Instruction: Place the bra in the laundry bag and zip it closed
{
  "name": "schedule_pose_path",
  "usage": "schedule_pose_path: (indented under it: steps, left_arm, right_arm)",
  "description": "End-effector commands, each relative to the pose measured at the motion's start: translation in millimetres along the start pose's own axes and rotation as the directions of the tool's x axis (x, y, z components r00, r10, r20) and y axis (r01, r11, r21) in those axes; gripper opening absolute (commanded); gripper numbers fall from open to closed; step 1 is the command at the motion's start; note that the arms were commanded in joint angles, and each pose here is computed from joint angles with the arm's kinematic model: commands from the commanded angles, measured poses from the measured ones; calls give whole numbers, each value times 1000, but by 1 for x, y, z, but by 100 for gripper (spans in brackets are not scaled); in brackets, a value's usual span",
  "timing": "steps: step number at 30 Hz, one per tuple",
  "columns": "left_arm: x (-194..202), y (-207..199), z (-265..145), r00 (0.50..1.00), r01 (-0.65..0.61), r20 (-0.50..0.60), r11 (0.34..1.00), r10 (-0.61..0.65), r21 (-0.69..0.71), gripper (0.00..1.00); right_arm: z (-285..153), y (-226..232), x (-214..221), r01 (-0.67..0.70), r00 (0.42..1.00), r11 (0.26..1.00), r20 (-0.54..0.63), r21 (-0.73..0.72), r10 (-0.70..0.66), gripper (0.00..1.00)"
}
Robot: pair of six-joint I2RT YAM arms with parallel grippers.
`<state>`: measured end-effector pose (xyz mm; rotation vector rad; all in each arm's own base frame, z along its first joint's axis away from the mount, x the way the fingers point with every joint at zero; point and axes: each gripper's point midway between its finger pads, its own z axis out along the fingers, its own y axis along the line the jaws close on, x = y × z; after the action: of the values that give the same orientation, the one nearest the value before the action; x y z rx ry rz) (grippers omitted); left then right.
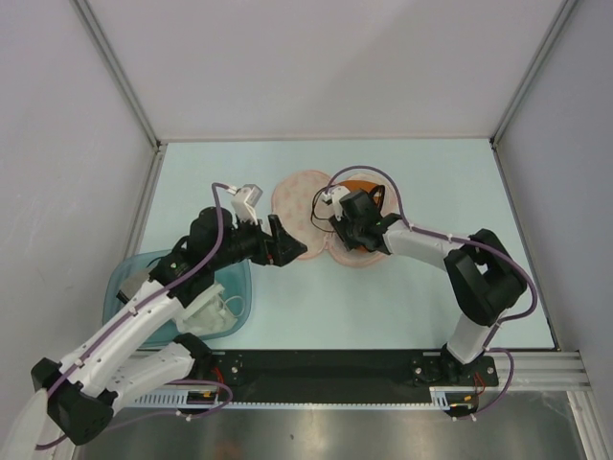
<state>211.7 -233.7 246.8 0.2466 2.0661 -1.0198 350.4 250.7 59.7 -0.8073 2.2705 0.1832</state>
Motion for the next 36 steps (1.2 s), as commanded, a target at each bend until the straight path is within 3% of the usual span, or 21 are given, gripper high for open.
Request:
schedule_pose_path:
  steps: [1,2,4,5,6,9,10,11,15,17,19,21,22,24,28,30,36]
  left_arm:
    - [-8,11,10,994,109,21,991,-108,-77,93]
    - [-8,16,13,990,140,25,984,-138,-109,93]
    - [-17,24,18,981,194,48,965,-189,-176,95]
    - [-12,40,26,968,251,50,931,-247,-266,96]
    - [-15,46,29,962,272,62,915,-266,-297,97]
    - [-24,66,45,926,374,100,847,-365,-377,97]
    - [-31,70,50,909,413,117,824,-400,-387,97]
    - [-31,84,52,866,491,142,761,-479,-424,96]
    - [-15,138,84,773,578,157,581,-614,-573,93]
    - [-25,155,93,760,588,190,533,-621,-609,92]
    - [-38,190,106,804,527,230,476,-549,-704,91]
    - [-52,209,118,844,465,195,501,-499,-730,78]
    - [-53,223,132,869,395,126,518,-478,-758,75]
    - [-57,240,135,876,356,87,515,-475,-779,73]
    - [-66,277,130,943,192,20,496,-331,-847,67]
    - [-59,290,132,942,151,-33,507,-335,-849,66]
    - [-44,298,153,937,44,-182,617,-299,-786,64]
  right_arm:
    - [-13,-10,-22,4,996,1000,89,22,-6,34]
    - [-14,-10,-22,0,996,1000,91,18,-2,34]
    - [-17,-3,-23,-8,995,1000,100,-22,10,46]
    - [-25,-1,-30,-10,992,999,125,-36,14,53]
    - [-29,2,-32,-15,990,999,138,-48,22,65]
    - [-51,10,-42,-69,982,993,170,-100,86,83]
    - [-58,10,-44,-87,978,991,180,-102,105,86]
    - [-64,11,-43,-134,972,985,180,-108,152,88]
    - [-103,-11,-42,-341,910,938,226,-68,348,96]
    - [-112,-17,-38,-417,878,906,230,-69,421,96]
    - [-123,-17,-29,-469,850,879,229,-83,474,96]
    - [-129,-15,-21,-472,850,877,218,-89,480,96]
    - [-136,-16,-21,-474,845,876,232,-94,482,96]
    - [-142,-16,-13,-473,848,876,222,-94,481,96]
    - [-160,-23,-2,-487,837,869,240,-82,492,96]
    - [-171,-26,1,-496,824,862,257,-102,504,96]
    - [-189,-30,12,-521,790,841,291,-147,540,95]
